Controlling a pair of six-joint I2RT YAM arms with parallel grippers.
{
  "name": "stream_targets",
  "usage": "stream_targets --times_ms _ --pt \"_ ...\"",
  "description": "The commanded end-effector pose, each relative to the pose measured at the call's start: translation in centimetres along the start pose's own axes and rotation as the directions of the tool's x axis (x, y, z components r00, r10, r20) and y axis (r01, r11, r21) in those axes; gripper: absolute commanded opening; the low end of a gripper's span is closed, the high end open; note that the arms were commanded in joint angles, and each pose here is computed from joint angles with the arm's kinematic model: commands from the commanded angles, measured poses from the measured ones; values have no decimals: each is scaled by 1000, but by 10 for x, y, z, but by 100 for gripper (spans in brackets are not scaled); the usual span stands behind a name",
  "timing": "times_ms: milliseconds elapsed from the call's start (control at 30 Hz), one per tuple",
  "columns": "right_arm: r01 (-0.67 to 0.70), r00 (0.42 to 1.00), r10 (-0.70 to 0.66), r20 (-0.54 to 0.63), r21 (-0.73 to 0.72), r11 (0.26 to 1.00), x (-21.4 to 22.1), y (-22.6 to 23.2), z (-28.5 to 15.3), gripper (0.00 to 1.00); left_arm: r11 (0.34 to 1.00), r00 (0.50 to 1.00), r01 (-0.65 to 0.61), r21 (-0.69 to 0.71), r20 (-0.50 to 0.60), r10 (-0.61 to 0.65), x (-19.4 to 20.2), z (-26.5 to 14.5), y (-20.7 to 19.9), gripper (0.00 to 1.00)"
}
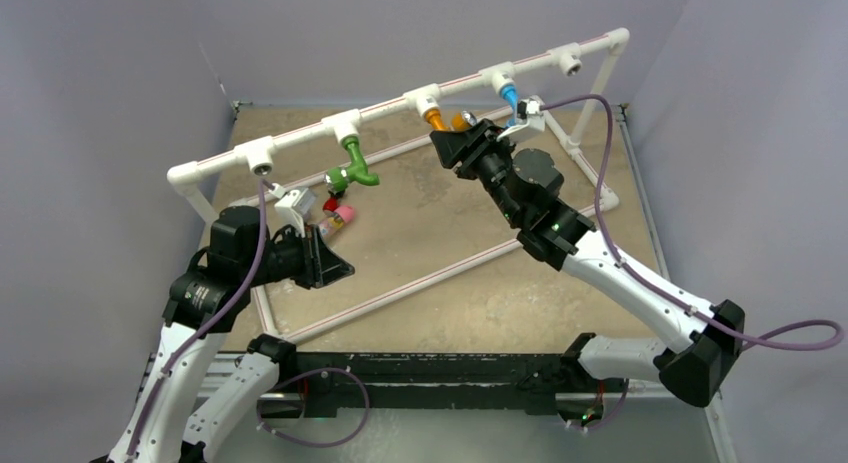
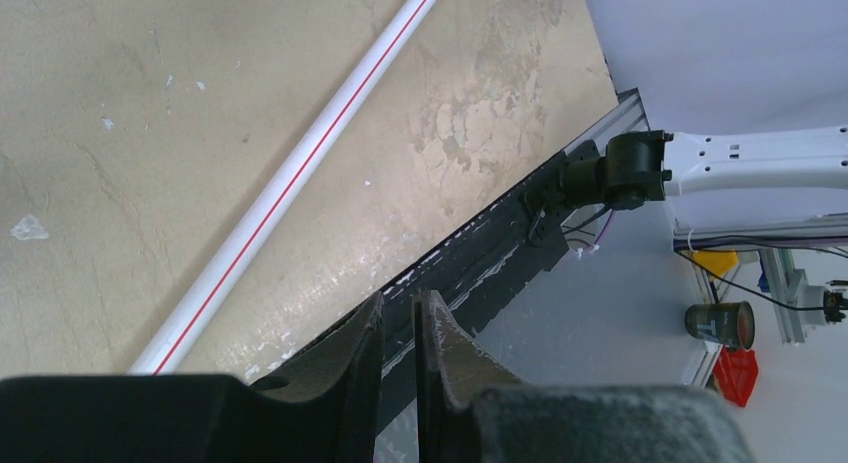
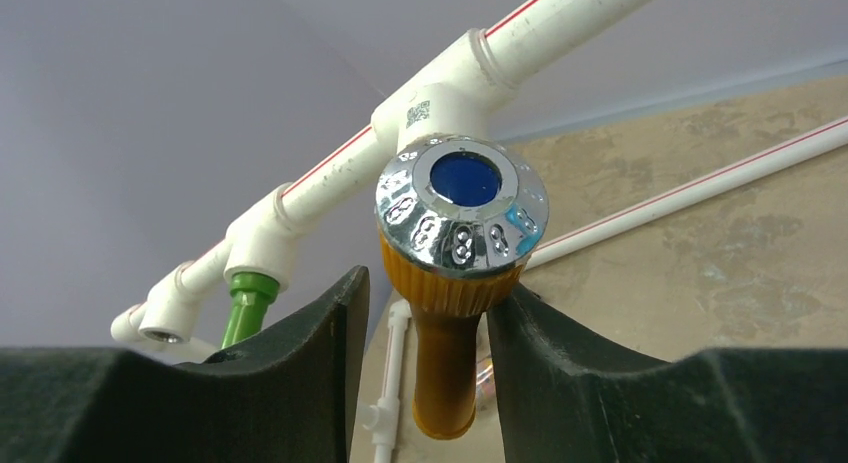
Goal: Install the water faucets
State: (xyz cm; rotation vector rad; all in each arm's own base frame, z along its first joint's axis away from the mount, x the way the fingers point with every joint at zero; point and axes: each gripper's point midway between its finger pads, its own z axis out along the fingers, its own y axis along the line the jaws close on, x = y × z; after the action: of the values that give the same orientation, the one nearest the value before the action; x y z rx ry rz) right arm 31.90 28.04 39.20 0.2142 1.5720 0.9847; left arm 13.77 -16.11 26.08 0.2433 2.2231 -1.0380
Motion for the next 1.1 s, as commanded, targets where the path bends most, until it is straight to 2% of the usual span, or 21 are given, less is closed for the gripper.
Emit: stream_targets --times_ms 0,67,133,167,200,233,267,433,600,667,733,933,967,1067 --pt "-60 995 65 80 -56 997 -22 20 8 46 999 999 -32 26 11 32 -3 0 -5 15" --pt "-72 994 75 83 -47 996 -21 19 11 42 999 999 -34 26 12 34 -3 0 -5 15" --pt "-91 992 95 88 -52 994 -21 19 11 31 999 999 -35 22 12 35 -3 -1 -4 15" --pt "-100 990 105 90 -57 993 -21 19 10 21 999 999 -35 21 13 35 -3 -1 -4 15" --pt "-117 988 122 93 -63 991 -21 20 9 15 999 999 -35 20 13 35 -2 -1 -4 15" --pt "-138 985 144 96 -67 988 -21 19 8 2 999 999 -35 20 13 35 -2 -1 -4 15" --pt "-161 981 167 99 -71 984 -20 18 7 0 999 999 -34 20 11 34 -1 -1 -4 15" --pt "-345 932 354 71 -117 931 -13 11 -2 0 999 999 -34 21 11 34 -1 -1 -3 15" --pt "-616 784 618 -61 -203 762 1 11 -8 0 999 999 -33 25 12 33 -1 -1 -4 15" --pt "-685 726 676 -128 -220 694 8 15 -9 0 999 999 -34 26 12 34 0 -1 -4 15" --pt "-720 693 698 -180 -233 654 13 21 -8 0 999 999 -36 26 12 36 0 -2 -5 15" --pt "-681 730 665 -158 -245 690 4 28 -3 0 999 999 -40 22 16 40 0 -4 -5 15" --pt "-662 748 648 -146 -242 710 2 28 -3 4 999 999 -41 21 16 40 -1 -4 -5 15" --pt "-596 801 591 -94 -217 773 -5 24 -3 37 999 999 -42 19 17 41 -1 -3 -4 15"
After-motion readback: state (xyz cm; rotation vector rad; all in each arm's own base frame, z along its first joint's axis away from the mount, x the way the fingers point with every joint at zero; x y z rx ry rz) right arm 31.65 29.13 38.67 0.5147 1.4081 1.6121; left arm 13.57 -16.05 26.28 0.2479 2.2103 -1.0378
